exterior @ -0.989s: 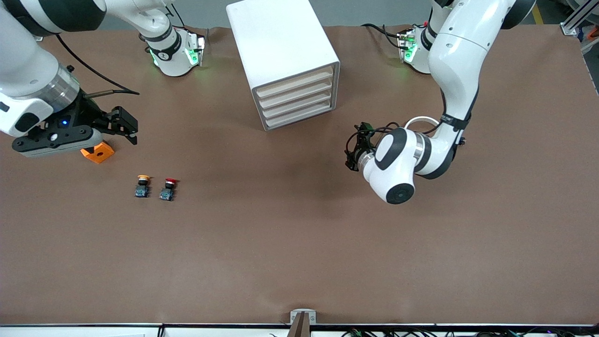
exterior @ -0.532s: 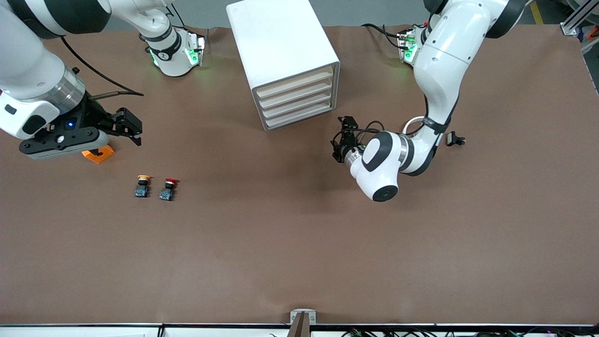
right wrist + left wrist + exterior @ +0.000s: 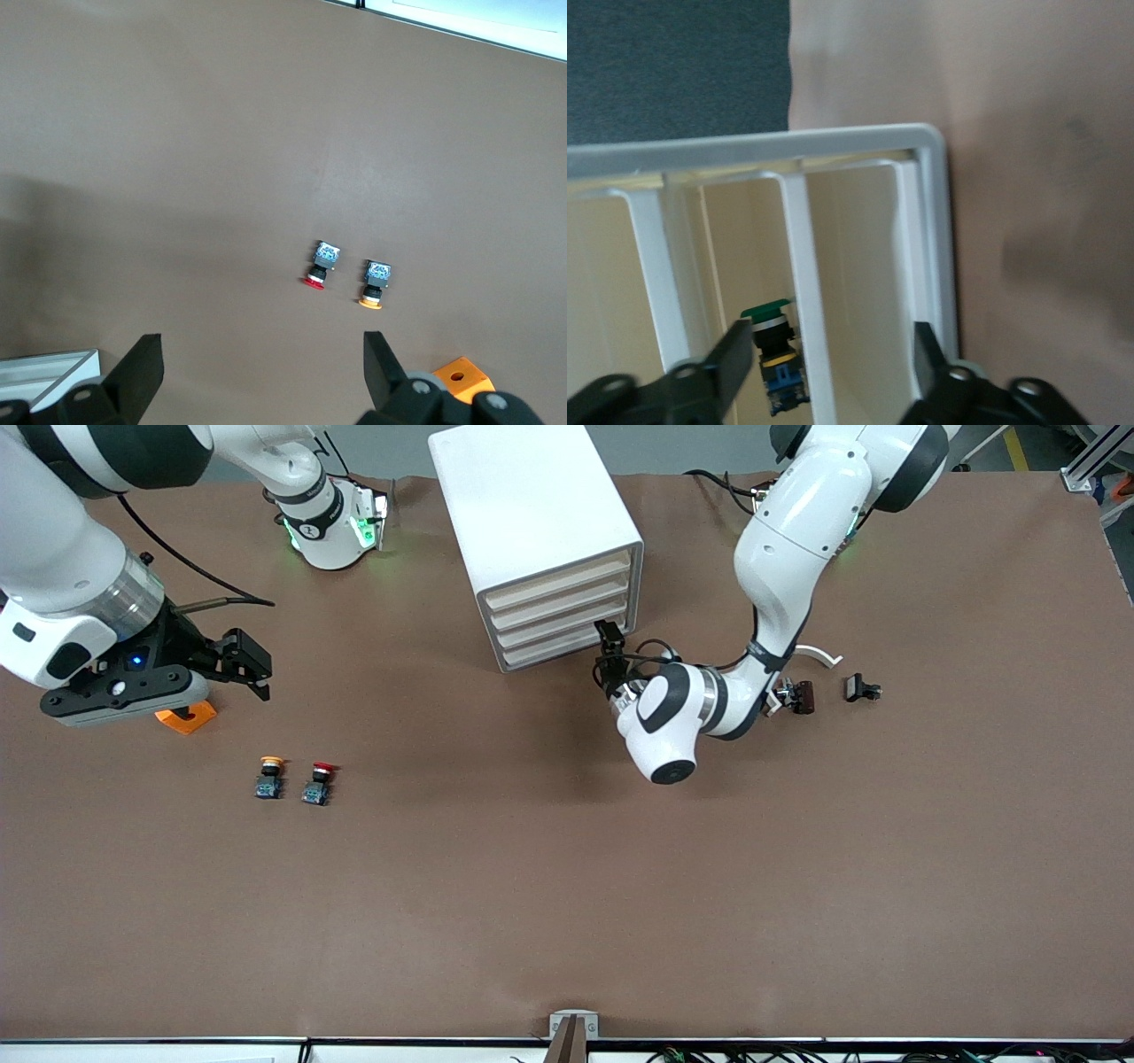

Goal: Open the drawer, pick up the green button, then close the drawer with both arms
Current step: 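Hook the left gripper on the drawer front and pull it open, then pull the drawer further open with the left gripper while the right gripper approaches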

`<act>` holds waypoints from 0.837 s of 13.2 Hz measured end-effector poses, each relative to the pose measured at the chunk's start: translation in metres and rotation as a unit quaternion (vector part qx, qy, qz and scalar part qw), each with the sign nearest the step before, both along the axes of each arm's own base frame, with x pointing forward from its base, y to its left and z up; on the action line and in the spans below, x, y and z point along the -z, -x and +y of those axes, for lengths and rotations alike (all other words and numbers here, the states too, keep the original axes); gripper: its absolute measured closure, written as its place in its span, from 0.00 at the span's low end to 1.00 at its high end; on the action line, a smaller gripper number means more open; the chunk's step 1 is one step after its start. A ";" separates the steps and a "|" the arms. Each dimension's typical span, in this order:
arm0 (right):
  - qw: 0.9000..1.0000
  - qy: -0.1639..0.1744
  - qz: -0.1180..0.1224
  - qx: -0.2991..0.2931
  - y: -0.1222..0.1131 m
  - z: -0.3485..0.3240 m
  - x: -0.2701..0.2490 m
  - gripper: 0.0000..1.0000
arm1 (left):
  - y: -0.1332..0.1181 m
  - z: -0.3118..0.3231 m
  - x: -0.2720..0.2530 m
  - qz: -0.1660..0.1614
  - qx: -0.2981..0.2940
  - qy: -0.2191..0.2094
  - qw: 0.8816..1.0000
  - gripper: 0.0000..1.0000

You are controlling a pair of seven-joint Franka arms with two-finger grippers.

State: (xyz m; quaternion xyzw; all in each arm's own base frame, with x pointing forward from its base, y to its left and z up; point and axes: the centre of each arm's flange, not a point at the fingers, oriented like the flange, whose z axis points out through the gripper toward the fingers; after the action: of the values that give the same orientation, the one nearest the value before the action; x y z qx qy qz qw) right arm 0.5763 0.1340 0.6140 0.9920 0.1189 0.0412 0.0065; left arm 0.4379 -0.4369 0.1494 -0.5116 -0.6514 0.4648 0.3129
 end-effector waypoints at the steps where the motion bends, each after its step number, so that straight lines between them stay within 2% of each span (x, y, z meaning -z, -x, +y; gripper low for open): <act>1: 1.000 0.000 0.000 0.000 0.000 0.000 0.000 0.00 | 0.006 -0.007 -0.001 0.007 -0.002 -0.002 1.000 0.22; 3: 1.000 0.000 0.000 0.000 0.000 0.000 0.000 0.00 | 0.014 -0.013 0.000 0.017 -0.002 -0.008 1.000 0.39; 4: 1.000 0.000 0.000 0.000 0.000 0.000 0.000 0.00 | 0.018 -0.015 0.003 0.022 0.001 -0.011 1.000 0.39; 6: 1.000 0.000 0.000 0.000 0.000 0.000 0.000 0.00 | 0.026 -0.017 0.009 0.031 0.003 -0.014 0.999 0.48; 10: 1.000 0.000 0.002 0.000 -0.001 0.000 0.002 0.00 | 0.034 -0.020 0.017 0.049 -0.009 -0.010 0.999 0.55; 11: 1.000 0.001 0.002 0.000 -0.001 0.000 0.003 0.00 | 0.035 -0.022 0.017 0.050 -0.008 -0.010 0.999 0.63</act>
State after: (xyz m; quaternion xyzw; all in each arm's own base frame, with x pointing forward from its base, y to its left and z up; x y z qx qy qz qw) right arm 0.5777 0.1344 0.6113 0.9921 0.1190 0.0390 0.0067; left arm 0.4028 -0.4585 0.1325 -0.4792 -0.6436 0.4861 0.3462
